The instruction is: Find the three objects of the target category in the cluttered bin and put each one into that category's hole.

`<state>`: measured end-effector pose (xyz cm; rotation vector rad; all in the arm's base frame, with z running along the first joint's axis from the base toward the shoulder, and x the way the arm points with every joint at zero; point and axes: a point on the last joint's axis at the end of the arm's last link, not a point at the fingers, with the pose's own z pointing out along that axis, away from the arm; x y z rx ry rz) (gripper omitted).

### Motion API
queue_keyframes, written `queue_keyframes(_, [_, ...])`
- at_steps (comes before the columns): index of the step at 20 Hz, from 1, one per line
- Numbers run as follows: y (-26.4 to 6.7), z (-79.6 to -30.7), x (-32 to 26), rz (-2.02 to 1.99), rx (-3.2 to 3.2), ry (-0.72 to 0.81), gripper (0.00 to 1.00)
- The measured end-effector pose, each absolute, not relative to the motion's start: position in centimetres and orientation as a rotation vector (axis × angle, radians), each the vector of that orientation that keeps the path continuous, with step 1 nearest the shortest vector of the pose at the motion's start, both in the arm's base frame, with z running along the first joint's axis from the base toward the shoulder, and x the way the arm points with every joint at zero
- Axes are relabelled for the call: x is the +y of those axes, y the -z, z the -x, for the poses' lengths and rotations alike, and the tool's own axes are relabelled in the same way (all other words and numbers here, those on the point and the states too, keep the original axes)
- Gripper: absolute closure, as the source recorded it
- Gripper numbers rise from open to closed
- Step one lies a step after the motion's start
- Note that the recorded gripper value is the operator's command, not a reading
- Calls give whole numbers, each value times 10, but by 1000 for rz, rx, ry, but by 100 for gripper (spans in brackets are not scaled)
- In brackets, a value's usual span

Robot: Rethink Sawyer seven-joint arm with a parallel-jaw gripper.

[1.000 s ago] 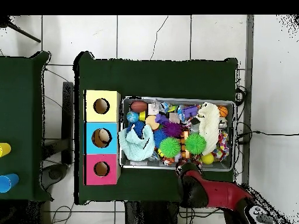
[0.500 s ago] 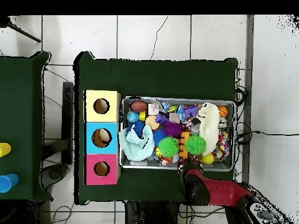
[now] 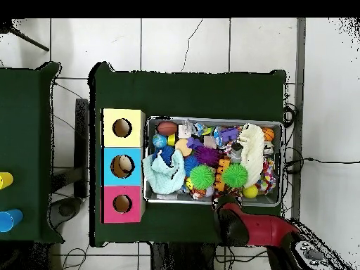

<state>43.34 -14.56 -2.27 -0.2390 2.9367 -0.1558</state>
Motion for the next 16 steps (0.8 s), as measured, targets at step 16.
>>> queue_keyframes(16, [-60,-461,-148,255,2880,261,100])
